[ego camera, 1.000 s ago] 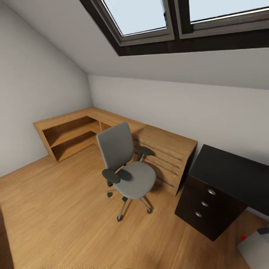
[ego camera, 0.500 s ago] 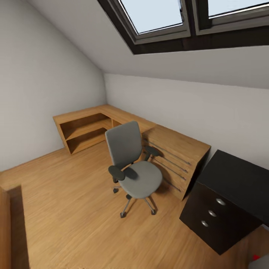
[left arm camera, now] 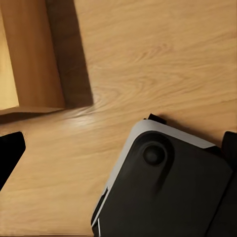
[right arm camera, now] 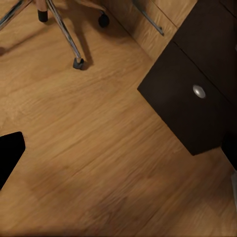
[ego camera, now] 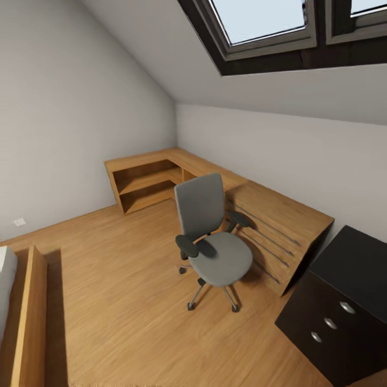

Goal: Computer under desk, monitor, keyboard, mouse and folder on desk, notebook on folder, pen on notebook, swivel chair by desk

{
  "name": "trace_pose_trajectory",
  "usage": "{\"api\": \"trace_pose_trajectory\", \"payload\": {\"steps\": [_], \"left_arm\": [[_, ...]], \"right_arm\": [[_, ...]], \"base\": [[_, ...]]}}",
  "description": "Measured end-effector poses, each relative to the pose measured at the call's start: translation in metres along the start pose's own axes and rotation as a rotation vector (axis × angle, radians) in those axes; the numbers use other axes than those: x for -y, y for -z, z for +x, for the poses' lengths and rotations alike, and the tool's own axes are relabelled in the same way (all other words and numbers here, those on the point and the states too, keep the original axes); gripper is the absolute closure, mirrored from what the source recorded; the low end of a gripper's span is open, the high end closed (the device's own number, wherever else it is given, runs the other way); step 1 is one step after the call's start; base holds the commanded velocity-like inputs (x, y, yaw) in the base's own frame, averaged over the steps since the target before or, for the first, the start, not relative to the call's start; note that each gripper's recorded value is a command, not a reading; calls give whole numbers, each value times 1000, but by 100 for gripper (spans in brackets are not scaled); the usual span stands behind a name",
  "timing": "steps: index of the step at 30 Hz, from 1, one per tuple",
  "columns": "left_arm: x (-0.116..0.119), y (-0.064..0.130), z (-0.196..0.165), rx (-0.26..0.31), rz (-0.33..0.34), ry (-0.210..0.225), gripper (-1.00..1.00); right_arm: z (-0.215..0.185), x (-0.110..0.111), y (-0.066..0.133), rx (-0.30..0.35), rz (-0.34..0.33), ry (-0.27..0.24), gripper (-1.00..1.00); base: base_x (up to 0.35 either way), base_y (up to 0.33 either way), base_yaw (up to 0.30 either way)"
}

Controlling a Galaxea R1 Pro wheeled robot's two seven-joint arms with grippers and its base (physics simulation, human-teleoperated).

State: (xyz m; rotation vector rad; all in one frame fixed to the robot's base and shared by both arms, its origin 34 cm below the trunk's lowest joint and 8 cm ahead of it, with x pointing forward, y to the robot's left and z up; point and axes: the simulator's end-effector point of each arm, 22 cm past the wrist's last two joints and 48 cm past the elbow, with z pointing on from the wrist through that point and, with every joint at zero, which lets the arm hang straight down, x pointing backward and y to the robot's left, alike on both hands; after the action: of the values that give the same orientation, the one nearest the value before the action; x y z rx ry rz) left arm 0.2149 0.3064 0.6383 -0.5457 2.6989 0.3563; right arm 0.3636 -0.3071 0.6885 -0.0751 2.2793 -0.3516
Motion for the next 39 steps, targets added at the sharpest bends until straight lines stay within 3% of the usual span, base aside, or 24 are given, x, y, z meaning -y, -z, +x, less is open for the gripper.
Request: {"api": "trace_pose_trajectory", "payload": {"steps": [26,39], "left_arm": [[-3,0,6,-14,-7,-9,-100],[-5,1,9,-20,-9,-12,-100]], "right_arm": [[7,4,0,-14,0,11,-100],[10,4,2,-21,-3,14,-100]], "base": [[0,0,277],[257,0,277]]}}
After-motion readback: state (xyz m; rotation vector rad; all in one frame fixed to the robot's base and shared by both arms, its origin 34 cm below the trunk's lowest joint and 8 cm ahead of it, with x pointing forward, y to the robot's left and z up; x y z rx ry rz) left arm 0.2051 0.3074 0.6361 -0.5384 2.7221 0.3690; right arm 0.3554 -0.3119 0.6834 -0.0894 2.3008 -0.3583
